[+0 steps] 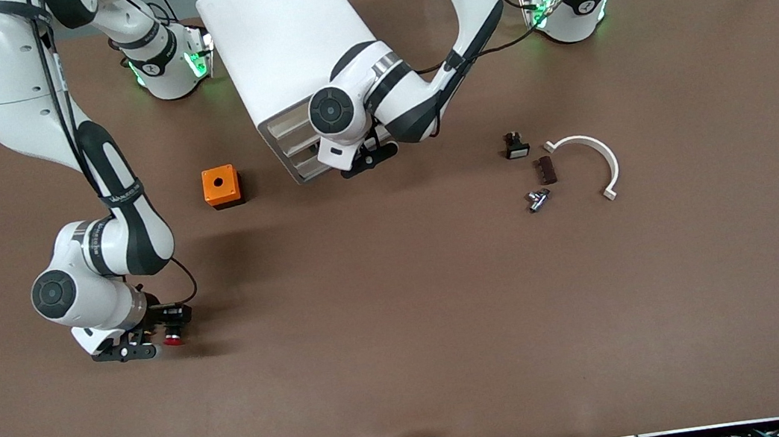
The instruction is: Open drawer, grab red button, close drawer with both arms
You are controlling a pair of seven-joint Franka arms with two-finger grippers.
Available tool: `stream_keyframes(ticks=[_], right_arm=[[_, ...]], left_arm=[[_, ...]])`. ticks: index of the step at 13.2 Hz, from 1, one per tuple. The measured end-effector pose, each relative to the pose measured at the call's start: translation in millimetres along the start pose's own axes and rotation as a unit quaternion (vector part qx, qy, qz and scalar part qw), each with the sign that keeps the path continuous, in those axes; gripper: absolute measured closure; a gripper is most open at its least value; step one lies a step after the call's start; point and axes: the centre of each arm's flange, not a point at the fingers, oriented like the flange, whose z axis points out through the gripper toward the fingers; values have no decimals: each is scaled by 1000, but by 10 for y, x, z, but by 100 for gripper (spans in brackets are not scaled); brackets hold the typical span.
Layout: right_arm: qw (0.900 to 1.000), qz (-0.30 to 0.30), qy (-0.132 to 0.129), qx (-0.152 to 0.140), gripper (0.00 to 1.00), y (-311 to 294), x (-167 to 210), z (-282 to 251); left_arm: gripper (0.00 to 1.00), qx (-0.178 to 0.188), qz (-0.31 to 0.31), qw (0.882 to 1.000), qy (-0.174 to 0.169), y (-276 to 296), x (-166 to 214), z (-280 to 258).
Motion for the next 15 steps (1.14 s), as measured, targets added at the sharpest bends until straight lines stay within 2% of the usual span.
stream_keyframes(ticks=[2, 5, 8, 11, 13, 15], right_arm=[[1000, 5, 18, 3, 2, 60, 67, -182], [999, 22, 44, 13, 0, 294, 142, -762], [996, 32, 78, 26, 0, 443, 131, -1451], [996, 47, 70, 36, 0, 665, 3, -1928], [997, 49, 51, 44, 0, 733, -141, -2238], [997, 40, 46, 38, 0, 749, -304, -2642]], left_arm=[[0, -3, 0, 1000, 1, 5, 6, -4], [0, -18, -24, 1000, 9, -78, 320, -143], [0, -46, -70, 995, 53, -480, 1095, -717], [0, -72, -113, 985, 110, -1092, 1776, -1426], [0, -90, -133, 977, 138, -1435, 1980, -1844], [0, -103, -152, 971, 153, -1796, 2094, -2234]])
